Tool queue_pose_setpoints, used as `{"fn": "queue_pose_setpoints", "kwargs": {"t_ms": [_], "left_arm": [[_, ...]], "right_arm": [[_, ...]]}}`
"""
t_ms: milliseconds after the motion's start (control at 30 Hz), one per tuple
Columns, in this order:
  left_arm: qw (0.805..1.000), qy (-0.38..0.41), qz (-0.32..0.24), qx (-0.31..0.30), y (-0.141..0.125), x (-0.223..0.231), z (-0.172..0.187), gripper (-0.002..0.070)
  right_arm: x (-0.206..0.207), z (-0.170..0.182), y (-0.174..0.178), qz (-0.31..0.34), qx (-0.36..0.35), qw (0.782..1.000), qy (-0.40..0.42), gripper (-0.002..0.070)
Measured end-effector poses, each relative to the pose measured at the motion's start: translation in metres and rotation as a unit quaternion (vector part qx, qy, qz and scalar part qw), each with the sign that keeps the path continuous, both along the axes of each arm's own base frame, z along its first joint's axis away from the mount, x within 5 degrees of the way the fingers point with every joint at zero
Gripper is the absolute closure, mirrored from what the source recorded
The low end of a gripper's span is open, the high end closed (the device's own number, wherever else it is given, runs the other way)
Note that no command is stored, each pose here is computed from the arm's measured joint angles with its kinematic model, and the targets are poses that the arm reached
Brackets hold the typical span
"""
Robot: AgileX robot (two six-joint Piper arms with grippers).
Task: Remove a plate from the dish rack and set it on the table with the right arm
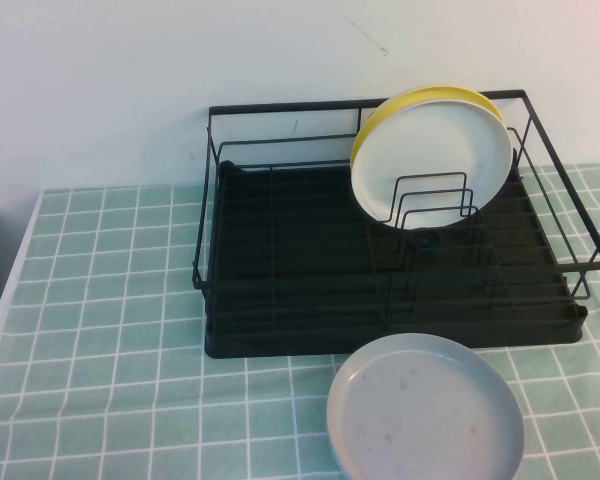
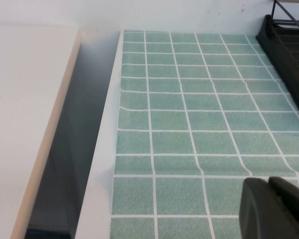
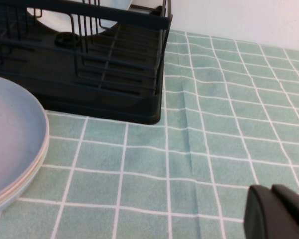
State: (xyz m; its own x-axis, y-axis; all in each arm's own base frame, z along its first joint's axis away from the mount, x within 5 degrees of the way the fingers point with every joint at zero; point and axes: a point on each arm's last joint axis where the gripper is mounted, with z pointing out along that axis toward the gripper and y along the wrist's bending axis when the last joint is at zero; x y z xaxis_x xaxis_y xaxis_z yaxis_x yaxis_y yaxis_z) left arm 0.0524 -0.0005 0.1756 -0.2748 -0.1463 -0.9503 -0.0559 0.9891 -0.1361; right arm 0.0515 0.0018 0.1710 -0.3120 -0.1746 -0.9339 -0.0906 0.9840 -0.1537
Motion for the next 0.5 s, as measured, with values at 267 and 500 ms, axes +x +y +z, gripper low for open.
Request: {"fn": "queue_pose_setpoints", "kwargs": {"t_ms": [267,500], "left_arm": [[1.0,0.0,0.0,0.0,0.0,0.0,0.0,0.0678],[1.0,0.0,0.0,-0.001,0.0,0.0,0.0,0.0678]], "right_arm": [[0.004,0.013,0.0,0.001,0.004,0.996,-0.091,0.0678],[0.002,0.049,0.001,0.003,0.013,0.958,-0.287,0.0678]]}}
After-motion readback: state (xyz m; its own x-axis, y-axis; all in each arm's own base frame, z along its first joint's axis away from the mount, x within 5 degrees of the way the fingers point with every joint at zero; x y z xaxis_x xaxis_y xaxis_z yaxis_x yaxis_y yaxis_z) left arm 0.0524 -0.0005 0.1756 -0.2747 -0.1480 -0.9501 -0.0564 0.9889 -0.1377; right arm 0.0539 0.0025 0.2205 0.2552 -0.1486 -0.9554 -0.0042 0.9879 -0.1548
